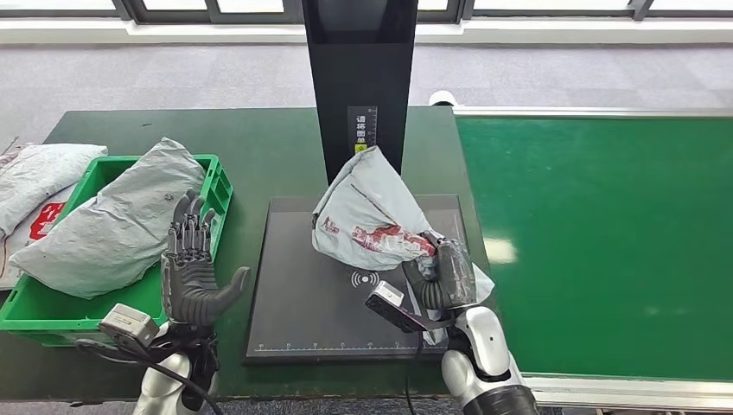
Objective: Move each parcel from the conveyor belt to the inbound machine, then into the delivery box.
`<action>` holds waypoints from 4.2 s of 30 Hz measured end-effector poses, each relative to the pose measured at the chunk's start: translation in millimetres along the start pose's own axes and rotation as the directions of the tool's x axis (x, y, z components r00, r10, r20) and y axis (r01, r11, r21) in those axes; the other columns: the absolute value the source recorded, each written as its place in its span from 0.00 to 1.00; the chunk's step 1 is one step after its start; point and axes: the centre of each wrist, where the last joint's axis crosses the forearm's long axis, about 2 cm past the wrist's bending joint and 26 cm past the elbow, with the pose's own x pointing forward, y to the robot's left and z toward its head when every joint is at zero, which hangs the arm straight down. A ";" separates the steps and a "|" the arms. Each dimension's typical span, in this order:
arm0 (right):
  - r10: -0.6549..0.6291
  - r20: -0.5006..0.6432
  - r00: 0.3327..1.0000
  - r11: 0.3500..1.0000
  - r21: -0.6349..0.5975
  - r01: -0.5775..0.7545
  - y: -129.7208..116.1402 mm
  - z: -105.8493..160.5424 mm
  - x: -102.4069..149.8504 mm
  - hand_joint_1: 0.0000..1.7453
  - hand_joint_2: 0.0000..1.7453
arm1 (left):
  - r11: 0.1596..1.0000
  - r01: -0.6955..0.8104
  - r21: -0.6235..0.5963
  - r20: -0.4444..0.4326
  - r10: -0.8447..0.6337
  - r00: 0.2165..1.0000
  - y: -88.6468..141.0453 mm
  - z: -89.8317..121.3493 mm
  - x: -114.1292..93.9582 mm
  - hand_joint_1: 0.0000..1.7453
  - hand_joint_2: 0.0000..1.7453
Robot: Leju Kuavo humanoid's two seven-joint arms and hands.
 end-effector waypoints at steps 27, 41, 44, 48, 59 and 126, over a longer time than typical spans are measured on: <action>-0.029 -0.031 0.999 0.999 -0.020 0.028 13.3 9.2 -2.4 0.00 0.00 | 1.000 0.014 0.015 -0.017 -0.013 1.000 -1.1 1.4 -1.5 0.00 1.00; -0.046 -0.024 0.999 0.997 -0.055 0.045 10.0 9.0 -0.9 0.00 0.00 | 1.000 0.017 0.016 -0.017 -0.017 1.000 -2.6 1.7 -1.4 0.00 1.00; -0.047 -0.024 0.999 0.997 -0.055 0.045 10.0 9.3 -0.8 0.00 0.00 | 1.000 0.017 0.015 -0.017 -0.017 1.000 -2.4 1.7 -1.4 0.00 1.00; -0.047 -0.023 0.999 0.997 -0.058 0.046 9.9 9.4 -0.7 0.00 0.00 | 1.000 0.018 0.015 -0.017 -0.018 1.000 -2.3 1.7 -1.4 0.00 1.00; -0.188 0.051 0.981 0.957 -0.216 0.195 0.5 12.8 2.7 0.00 0.25 | 0.999 0.037 0.026 -0.023 -0.037 0.999 -1.3 1.8 -1.4 0.00 1.00; 0.098 -0.052 0.994 0.575 -0.812 -0.099 -151.1 12.7 -19.3 0.00 1.00 | 0.510 0.313 -0.801 -0.116 -0.645 0.755 -105.9 8.7 -103.1 0.71 1.00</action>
